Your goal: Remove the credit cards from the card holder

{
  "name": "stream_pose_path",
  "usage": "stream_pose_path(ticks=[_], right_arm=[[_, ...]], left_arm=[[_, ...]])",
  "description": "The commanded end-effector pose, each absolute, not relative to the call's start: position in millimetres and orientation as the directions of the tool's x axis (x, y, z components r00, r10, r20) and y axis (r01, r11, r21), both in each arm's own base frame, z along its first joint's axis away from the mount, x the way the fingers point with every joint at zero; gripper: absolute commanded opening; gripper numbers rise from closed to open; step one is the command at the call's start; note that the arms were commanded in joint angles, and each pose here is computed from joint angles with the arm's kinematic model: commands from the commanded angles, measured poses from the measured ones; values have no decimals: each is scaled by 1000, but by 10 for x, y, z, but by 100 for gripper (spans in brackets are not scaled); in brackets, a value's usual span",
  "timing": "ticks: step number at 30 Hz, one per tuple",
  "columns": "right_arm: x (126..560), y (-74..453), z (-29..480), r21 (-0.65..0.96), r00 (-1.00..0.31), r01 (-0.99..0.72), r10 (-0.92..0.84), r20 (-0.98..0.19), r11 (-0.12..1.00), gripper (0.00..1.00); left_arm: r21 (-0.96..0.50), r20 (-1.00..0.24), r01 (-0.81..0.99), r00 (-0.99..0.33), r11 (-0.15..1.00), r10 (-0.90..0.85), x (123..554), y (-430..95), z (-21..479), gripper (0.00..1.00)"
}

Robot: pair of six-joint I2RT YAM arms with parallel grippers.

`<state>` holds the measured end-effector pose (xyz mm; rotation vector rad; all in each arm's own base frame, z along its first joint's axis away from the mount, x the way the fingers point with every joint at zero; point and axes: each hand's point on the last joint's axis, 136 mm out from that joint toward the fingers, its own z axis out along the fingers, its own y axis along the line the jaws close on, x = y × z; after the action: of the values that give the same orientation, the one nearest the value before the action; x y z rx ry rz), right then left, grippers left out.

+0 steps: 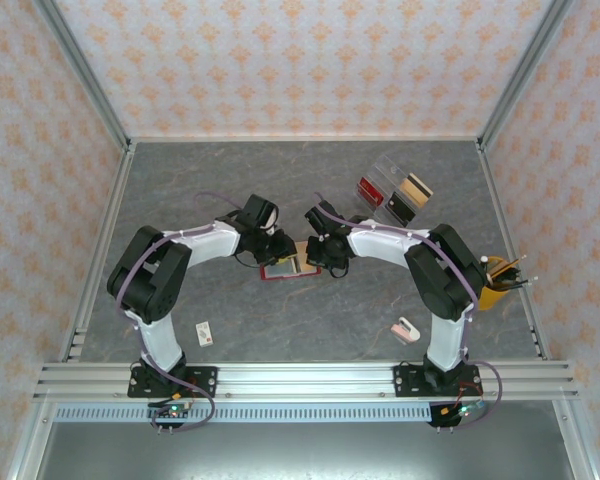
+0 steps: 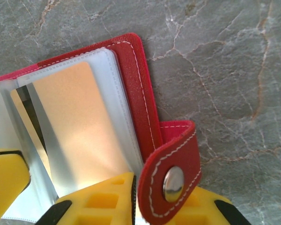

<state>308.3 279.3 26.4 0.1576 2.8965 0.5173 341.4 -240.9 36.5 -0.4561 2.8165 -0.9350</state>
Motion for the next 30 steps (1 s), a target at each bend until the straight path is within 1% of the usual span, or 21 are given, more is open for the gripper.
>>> stream_pose_path(ticks=[1,5,10,15,17,18,23,28,30], right_arm=[[3009,2747,162,323,-981,72,126,-149,944,16],[3007,2752,157,324,-981,72,125,-146,943,16],[3004,2787,144,337,-983,68,120,-137,939,14],[2983,2826,103,351,-987,67,114,-117,934,12],[2975,2850,95,360,-988,64,110,-108,931,12],[2977,2867,95,366,-988,63,108,-106,928,12],[2977,2876,78,368,-989,65,108,-98,927,12],[2984,2831,55,344,-988,71,113,-102,936,12],[2986,2800,49,329,-987,75,116,-106,941,12]], left_arm=[[-559,-42,-251,-943,790,-329,3395,-2351,273,24],[-546,-34,-252,-946,799,-322,3394,-2347,231,25],[-532,-11,-261,-949,806,-314,3384,-2356,154,29],[-574,17,-250,-956,779,-294,3380,-2457,128,27],[-599,20,-240,-959,764,-284,3385,-2505,159,25],[-594,43,-250,-959,765,-280,3361,-2513,61,24],[-642,40,-223,-965,734,-259,3373,-2568,122,20],[-655,36,-224,-963,722,-266,3380,-2508,116,7],[-660,7,-209,-962,721,-273,3403,-2466,225,3]])
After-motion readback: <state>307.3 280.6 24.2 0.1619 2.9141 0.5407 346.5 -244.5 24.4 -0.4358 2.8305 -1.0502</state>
